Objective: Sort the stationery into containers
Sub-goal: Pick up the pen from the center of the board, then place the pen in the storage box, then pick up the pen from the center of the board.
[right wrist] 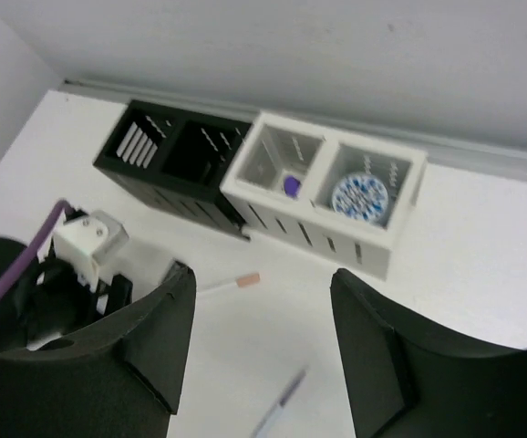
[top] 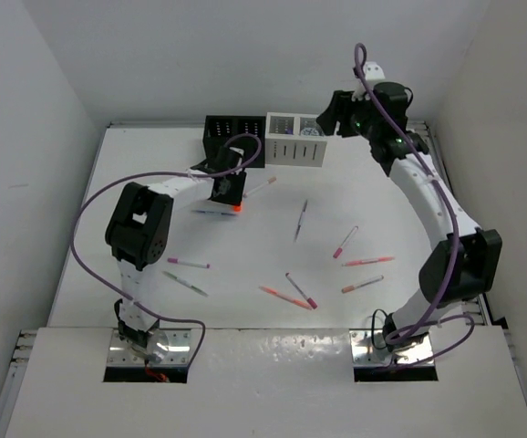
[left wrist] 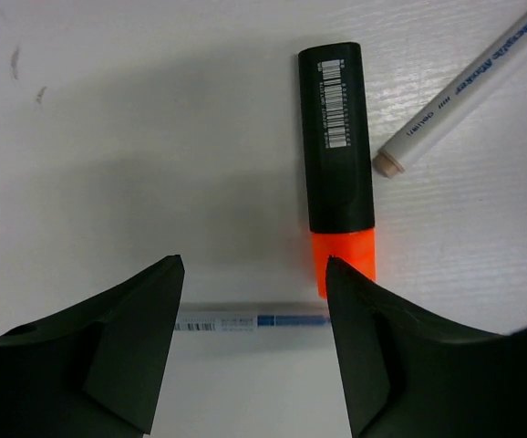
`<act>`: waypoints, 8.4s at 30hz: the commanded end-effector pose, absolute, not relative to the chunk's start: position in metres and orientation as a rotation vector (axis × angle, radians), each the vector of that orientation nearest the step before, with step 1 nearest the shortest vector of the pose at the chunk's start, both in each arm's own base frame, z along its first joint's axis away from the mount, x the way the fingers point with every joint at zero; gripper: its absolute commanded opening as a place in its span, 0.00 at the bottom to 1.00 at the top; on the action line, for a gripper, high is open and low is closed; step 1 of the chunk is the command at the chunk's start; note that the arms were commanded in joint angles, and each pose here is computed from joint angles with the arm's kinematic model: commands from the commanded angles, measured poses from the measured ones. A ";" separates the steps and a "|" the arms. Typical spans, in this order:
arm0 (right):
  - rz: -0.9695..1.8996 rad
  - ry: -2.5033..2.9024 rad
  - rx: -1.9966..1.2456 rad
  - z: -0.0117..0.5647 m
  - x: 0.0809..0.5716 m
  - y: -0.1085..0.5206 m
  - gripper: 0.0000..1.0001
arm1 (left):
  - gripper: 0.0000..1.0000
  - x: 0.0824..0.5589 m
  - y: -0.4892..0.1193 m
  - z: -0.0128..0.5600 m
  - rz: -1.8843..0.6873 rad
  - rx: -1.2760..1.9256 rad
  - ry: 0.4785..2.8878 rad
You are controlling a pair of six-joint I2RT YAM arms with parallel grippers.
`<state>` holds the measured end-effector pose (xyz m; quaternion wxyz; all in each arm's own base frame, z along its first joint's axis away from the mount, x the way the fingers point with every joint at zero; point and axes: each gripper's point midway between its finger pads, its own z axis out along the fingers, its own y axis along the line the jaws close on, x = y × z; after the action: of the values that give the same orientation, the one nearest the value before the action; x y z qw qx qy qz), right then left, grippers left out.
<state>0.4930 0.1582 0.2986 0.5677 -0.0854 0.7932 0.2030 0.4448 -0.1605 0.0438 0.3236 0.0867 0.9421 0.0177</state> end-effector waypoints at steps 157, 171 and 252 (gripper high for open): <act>1.302 2.224 0.001 0.243 0.374 0.271 0.19 | 0.05 0.351 -0.300 0.259 -0.684 1.149 1.731; 0.948 2.002 -0.058 0.298 0.479 0.235 0.00 | 1.00 0.418 -0.196 0.271 -0.472 0.656 1.879; 0.644 2.254 -0.100 0.194 0.374 0.061 0.46 | 0.52 0.155 -0.121 -0.002 -0.207 2.384 1.721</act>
<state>0.3777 0.0625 0.1806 0.3695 -0.0265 0.8952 0.2477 0.1551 -0.1206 0.0015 0.0955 0.8072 0.5770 -0.0803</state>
